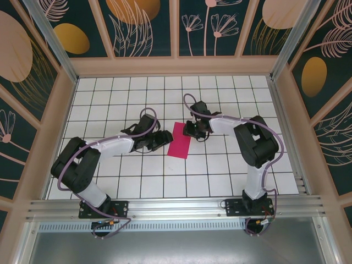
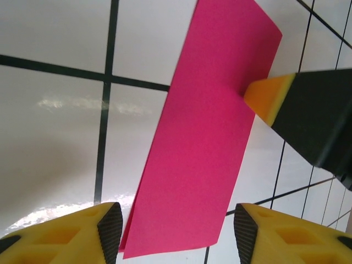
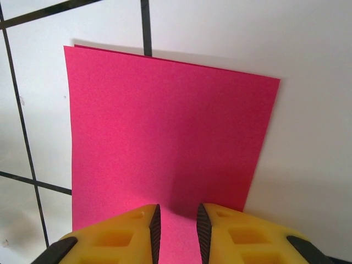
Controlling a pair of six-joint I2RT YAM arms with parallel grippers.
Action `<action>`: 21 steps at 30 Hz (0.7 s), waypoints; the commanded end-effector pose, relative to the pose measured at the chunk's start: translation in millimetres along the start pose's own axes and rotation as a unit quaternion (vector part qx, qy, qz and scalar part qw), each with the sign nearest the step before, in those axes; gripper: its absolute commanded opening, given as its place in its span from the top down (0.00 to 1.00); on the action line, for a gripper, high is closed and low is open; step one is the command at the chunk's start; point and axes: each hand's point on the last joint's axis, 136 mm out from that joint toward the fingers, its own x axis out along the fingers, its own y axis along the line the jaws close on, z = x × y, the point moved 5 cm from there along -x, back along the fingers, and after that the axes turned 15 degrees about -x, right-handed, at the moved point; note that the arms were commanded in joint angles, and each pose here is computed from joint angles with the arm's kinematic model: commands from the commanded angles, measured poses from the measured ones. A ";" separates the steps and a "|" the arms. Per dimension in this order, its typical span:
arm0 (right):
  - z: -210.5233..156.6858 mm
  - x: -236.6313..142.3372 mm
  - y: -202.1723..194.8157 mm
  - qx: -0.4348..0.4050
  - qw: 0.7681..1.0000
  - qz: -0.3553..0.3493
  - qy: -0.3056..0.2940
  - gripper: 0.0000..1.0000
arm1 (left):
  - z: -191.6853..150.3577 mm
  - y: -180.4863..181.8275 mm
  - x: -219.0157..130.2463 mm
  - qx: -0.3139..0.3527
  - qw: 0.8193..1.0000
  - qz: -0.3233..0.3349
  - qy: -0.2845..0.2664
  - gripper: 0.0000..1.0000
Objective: Fold a paper plane with a square sheet of paper (pick it up from the middle)
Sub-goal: Fold the triangle a second time at the center of the table.
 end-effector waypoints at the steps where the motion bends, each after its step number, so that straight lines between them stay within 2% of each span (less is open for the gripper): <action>1: -13.1 15.2 -8.1 -0.007 0.999 -0.010 0.034 0.71 | -8.6 0.8 4.2 -0.006 1.000 0.008 0.022 0.41; 8: -13.4 8.8 -29.1 0.013 0.999 -0.022 0.028 0.72 | -19.9 7.2 13.0 -0.012 0.999 0.022 0.049 0.39; 21: -13.3 6.4 -25.9 0.017 1.000 0.005 0.020 0.72 | -37.9 12.1 20.3 -0.005 0.997 0.061 0.051 0.37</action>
